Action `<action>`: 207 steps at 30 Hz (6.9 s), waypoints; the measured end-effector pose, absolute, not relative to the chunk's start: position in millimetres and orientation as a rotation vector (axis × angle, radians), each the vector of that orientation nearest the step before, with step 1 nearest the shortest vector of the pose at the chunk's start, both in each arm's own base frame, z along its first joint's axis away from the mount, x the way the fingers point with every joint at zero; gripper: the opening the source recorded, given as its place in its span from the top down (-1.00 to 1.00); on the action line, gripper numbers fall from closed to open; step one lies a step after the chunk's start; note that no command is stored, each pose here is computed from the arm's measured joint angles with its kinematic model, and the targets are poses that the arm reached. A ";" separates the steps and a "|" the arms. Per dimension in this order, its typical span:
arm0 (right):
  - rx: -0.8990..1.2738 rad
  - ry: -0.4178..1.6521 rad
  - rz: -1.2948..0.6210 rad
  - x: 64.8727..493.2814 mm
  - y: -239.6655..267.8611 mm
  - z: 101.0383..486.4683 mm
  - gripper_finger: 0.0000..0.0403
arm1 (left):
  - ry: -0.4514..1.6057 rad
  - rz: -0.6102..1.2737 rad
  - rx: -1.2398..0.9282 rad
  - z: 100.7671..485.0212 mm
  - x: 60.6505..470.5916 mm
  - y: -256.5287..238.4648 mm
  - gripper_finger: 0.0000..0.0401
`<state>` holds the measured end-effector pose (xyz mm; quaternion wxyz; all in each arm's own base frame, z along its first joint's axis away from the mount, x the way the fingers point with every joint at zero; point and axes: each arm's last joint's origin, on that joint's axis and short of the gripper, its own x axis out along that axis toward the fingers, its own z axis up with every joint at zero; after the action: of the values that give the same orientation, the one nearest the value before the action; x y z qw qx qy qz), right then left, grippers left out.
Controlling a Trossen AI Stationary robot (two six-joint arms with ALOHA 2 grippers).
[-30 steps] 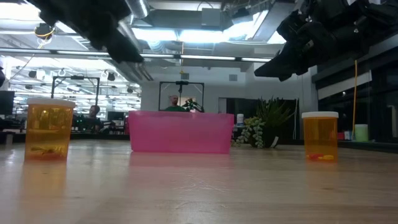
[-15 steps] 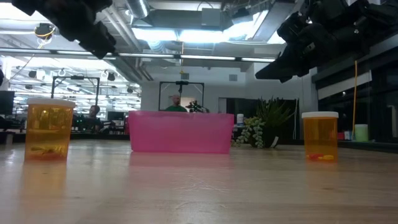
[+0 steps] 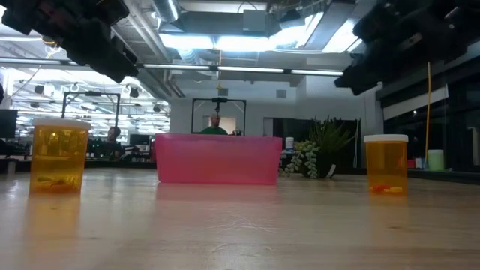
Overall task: Pick and place pill bottles into a basket
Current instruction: Put the orange pill bottle into the red bin
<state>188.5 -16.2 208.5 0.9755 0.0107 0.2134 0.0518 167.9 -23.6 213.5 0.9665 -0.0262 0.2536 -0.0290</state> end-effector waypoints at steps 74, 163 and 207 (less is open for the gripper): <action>0.249 0.833 -0.206 152.8 137.2 202.5 -0.41 | 0.462 0.044 0.063 217.0 170.0 -19.9 0.99; 0.187 0.720 -0.522 212.6 137.8 133.1 -0.08 | 0.488 0.043 0.071 214.8 168.8 -19.7 0.99; 0.087 0.517 -0.342 218.8 108.0 210.5 -0.08 | 0.493 0.032 0.116 214.5 168.7 -19.7 0.96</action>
<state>218.8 108.0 210.5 0.9515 0.0426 0.2542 -0.1681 168.7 -19.7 214.5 0.9680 0.0575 0.2438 0.0157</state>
